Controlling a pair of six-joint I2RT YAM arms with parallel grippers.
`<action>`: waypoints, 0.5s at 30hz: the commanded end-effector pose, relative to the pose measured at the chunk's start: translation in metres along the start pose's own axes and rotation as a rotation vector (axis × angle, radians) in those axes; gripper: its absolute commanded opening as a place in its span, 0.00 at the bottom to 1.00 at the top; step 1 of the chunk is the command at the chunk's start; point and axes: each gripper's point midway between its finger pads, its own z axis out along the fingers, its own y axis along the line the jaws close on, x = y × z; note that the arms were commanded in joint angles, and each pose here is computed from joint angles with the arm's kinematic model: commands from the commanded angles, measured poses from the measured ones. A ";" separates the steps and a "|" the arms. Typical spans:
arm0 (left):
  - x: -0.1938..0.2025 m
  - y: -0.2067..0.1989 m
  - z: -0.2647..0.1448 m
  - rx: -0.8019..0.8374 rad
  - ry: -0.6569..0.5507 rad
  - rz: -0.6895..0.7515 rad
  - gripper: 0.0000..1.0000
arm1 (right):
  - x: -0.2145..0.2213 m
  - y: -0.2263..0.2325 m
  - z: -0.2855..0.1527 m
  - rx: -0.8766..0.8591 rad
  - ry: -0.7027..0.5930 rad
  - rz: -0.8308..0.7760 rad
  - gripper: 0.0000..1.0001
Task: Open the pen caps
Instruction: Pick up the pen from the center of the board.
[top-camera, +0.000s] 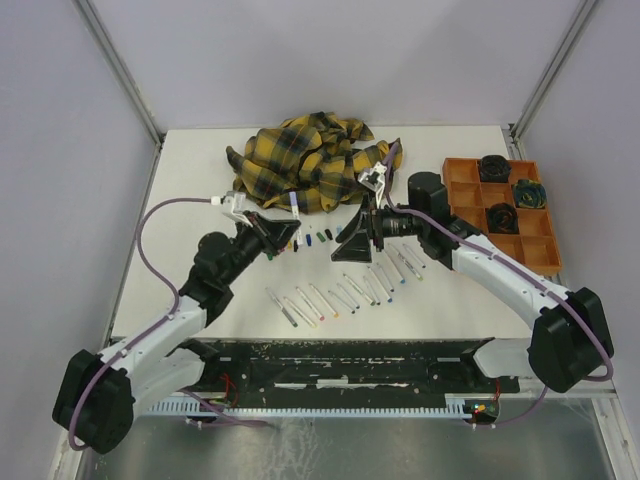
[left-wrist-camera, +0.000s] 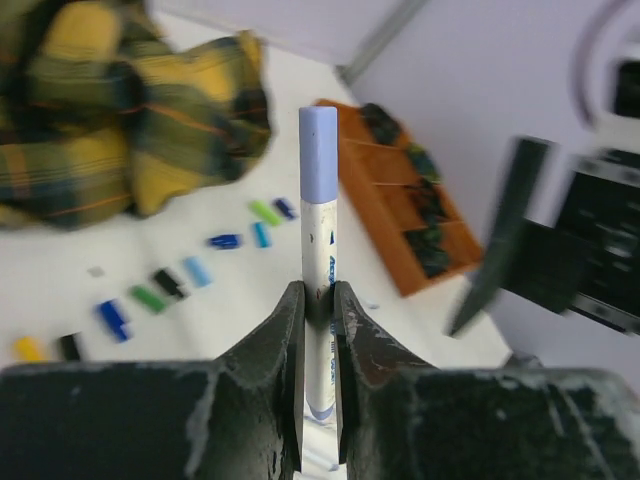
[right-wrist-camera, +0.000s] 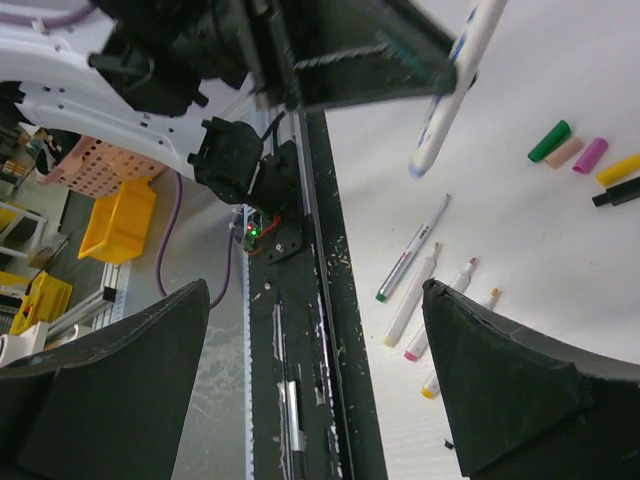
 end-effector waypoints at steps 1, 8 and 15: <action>-0.039 -0.086 -0.017 0.290 -0.239 -0.069 0.03 | -0.041 0.024 -0.002 -0.078 -0.134 -0.086 0.95; -0.042 -0.121 -0.026 0.403 -0.329 -0.136 0.03 | -0.042 0.024 -0.001 -0.083 -0.170 -0.064 0.96; -0.035 -0.141 -0.022 0.456 -0.326 -0.177 0.03 | -0.041 0.023 0.000 -0.086 -0.180 -0.067 0.96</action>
